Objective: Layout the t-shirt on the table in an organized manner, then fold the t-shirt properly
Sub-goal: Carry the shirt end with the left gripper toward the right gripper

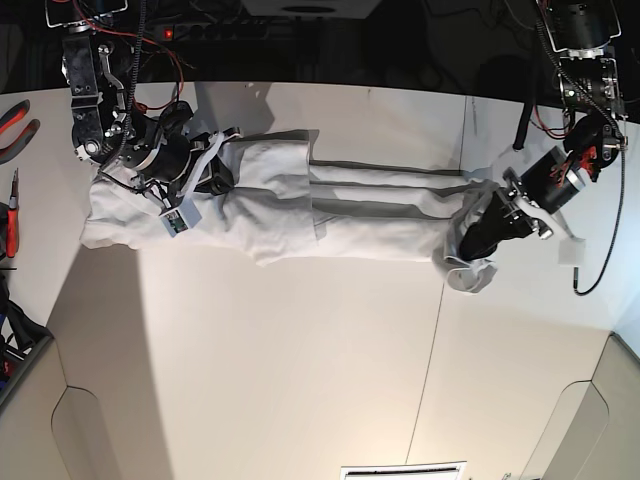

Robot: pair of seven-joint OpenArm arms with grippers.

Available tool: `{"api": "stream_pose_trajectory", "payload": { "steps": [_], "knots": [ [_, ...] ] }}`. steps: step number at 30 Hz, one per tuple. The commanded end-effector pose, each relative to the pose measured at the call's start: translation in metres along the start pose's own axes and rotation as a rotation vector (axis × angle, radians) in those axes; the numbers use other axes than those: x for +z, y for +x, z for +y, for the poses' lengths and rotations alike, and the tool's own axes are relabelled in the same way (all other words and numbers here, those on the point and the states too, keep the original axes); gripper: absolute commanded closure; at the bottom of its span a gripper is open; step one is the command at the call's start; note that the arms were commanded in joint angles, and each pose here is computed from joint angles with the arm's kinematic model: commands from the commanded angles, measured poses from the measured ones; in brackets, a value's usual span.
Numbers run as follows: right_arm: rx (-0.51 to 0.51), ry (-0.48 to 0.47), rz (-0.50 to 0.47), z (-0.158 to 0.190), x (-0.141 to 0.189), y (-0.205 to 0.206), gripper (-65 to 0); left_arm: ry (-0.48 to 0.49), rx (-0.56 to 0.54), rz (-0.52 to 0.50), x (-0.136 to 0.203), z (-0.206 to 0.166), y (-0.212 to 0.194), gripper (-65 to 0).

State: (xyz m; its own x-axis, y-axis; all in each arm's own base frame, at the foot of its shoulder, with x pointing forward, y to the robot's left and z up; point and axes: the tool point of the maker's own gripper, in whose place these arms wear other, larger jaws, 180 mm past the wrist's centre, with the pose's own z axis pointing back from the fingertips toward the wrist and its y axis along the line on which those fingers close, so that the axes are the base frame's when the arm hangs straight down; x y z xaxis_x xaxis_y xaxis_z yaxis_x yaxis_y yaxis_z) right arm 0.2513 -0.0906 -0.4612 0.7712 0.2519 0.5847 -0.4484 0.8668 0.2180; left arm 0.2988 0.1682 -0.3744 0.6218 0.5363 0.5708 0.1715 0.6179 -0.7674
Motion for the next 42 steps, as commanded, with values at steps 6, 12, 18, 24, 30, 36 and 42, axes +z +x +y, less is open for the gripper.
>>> {"api": "stream_pose_trajectory", "payload": {
  "steps": [6,12,18,24,30,36,42],
  "knots": [
    [0.013,-0.028,0.008,-0.008,0.003,0.002,0.0,-0.170,-0.024,0.007,-0.033,-0.059,-0.014,0.0],
    [0.013,-0.028,0.008,-0.008,0.003,0.002,0.0,-0.250,-0.054,0.088,-0.053,-0.093,-0.041,0.0],
    [0.013,-0.028,0.008,-0.008,0.003,0.002,0.0,-0.309,-0.112,0.149,-0.062,-0.120,-0.057,0.0],
    [0.013,-0.028,0.007,-0.008,0.003,0.002,0.0,-0.308,-0.190,0.196,-0.072,-0.128,-0.071,0.0],
    [0.013,-0.028,0.004,-0.008,0.003,0.003,0.0,-0.308,-0.239,0.213,-0.082,-0.137,-0.086,0.0],
    [0.013,-0.028,0.004,-0.008,0.003,0.003,0.0,-0.331,-0.272,0.231,-0.093,-0.152,-0.097,0.0],
    [0.013,-0.028,0.004,-0.008,0.003,0.003,0.0,-0.352,-0.340,0.257,-0.104,-0.164,-0.100,0.0]
  ]
}}
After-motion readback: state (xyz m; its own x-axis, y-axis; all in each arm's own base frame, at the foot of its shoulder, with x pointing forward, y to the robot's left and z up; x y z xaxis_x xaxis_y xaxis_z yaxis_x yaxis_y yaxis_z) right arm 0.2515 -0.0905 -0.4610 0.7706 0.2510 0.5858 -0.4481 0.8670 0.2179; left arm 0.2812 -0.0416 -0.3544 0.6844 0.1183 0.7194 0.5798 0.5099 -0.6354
